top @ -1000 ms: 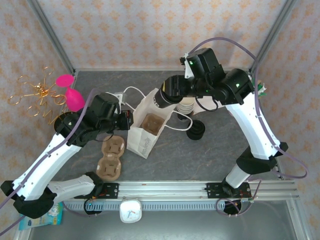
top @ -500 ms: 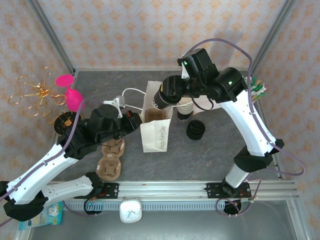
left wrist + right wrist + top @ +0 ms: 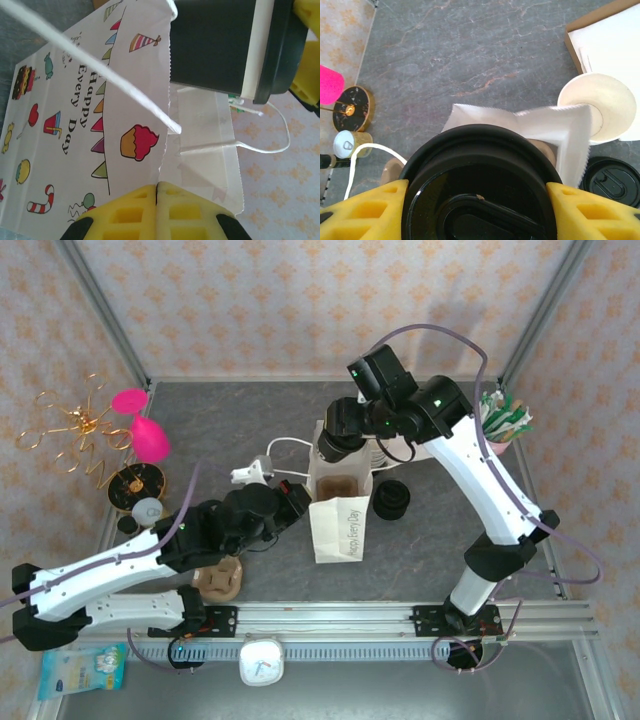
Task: Pack the takeout coffee
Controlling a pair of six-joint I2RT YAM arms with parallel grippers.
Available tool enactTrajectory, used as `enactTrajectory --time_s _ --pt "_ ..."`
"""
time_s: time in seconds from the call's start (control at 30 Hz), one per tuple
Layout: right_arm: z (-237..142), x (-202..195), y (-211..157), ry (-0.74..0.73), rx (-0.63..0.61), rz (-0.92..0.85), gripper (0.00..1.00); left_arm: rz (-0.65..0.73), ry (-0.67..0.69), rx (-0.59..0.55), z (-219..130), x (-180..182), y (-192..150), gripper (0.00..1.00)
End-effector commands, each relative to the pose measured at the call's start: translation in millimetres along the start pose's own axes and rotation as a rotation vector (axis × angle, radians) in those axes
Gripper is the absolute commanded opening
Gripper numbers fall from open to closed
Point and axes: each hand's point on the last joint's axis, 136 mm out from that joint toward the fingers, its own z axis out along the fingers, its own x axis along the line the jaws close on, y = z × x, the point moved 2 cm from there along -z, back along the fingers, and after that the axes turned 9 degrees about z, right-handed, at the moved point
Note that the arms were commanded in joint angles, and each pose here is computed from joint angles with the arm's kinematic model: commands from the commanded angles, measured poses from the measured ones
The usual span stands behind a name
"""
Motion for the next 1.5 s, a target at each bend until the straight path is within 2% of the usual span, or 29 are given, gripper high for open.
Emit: enactTrajectory --time_s 0.0,0.33,0.47,0.73,0.93,1.03,1.17,1.47 --pt "1 -11 -2 -0.058 -0.019 0.011 0.53 -0.063 0.0 -0.117 -2 0 11 0.0" --pt "16 -29 -17 -0.172 -0.016 0.005 0.52 -0.039 0.078 -0.095 16 13 -21 0.0" --pt "27 -26 -23 -0.213 -0.024 -0.003 0.52 -0.127 -0.03 -0.066 20 13 -32 0.0" --pt "39 4 -34 -0.154 0.021 0.002 0.52 -0.121 -0.039 -0.062 13 9 -30 0.0" --pt "38 2 -32 -0.163 0.006 0.015 0.51 -0.142 -0.07 -0.033 12 7 -34 0.02" --pt "43 0 -33 -0.187 0.004 0.017 0.5 -0.146 -0.087 -0.01 16 4 -40 0.07" --pt "45 -7 -33 -0.219 -0.01 0.015 0.5 -0.134 -0.085 0.002 17 3 -44 0.22" --pt "56 -17 -38 -0.278 -0.007 0.0 0.5 -0.123 -0.054 -0.06 -1 21 -26 0.37"
